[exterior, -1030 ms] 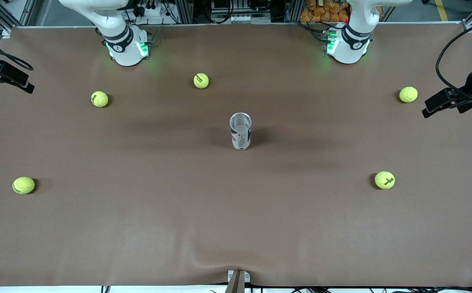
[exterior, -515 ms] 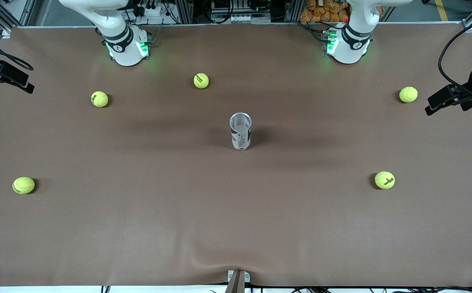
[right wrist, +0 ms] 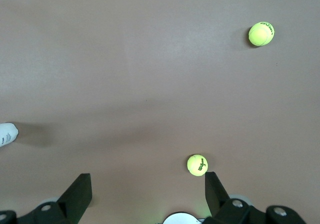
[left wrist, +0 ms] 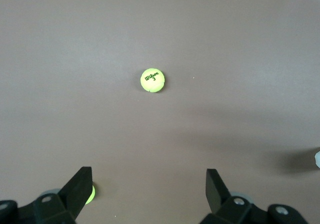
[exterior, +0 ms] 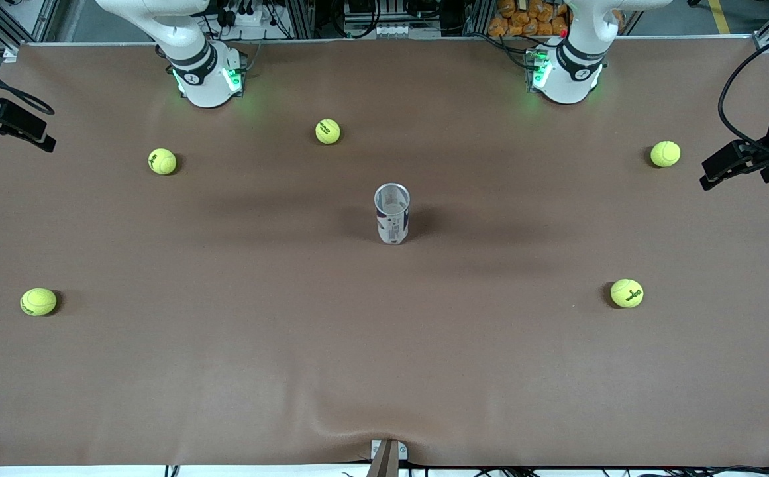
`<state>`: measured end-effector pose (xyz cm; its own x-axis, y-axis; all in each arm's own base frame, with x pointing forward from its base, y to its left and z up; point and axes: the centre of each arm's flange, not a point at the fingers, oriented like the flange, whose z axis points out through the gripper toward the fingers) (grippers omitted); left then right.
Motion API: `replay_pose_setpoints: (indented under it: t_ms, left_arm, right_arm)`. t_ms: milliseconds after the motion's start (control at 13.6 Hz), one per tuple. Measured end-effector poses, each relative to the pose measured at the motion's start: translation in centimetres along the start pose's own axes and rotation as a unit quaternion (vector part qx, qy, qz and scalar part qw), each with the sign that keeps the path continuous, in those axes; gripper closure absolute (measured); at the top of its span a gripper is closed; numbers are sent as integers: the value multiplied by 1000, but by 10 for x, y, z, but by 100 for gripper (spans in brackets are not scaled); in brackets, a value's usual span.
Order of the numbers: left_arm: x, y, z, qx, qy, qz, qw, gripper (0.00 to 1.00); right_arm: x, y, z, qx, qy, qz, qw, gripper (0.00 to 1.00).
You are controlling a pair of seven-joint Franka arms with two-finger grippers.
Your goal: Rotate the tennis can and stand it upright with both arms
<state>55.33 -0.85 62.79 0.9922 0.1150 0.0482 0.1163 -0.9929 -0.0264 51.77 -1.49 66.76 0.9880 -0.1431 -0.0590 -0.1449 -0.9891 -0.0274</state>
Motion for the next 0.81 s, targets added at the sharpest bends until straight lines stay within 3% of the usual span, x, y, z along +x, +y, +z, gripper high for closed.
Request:
replay_pose_setpoints:
  t_ms: [810]
  left_arm:
    - [0, -5, 2, -6, -3, 19, 1000, 0]
  right_arm:
    - [0, 0, 0, 0, 0, 0, 1000, 0]
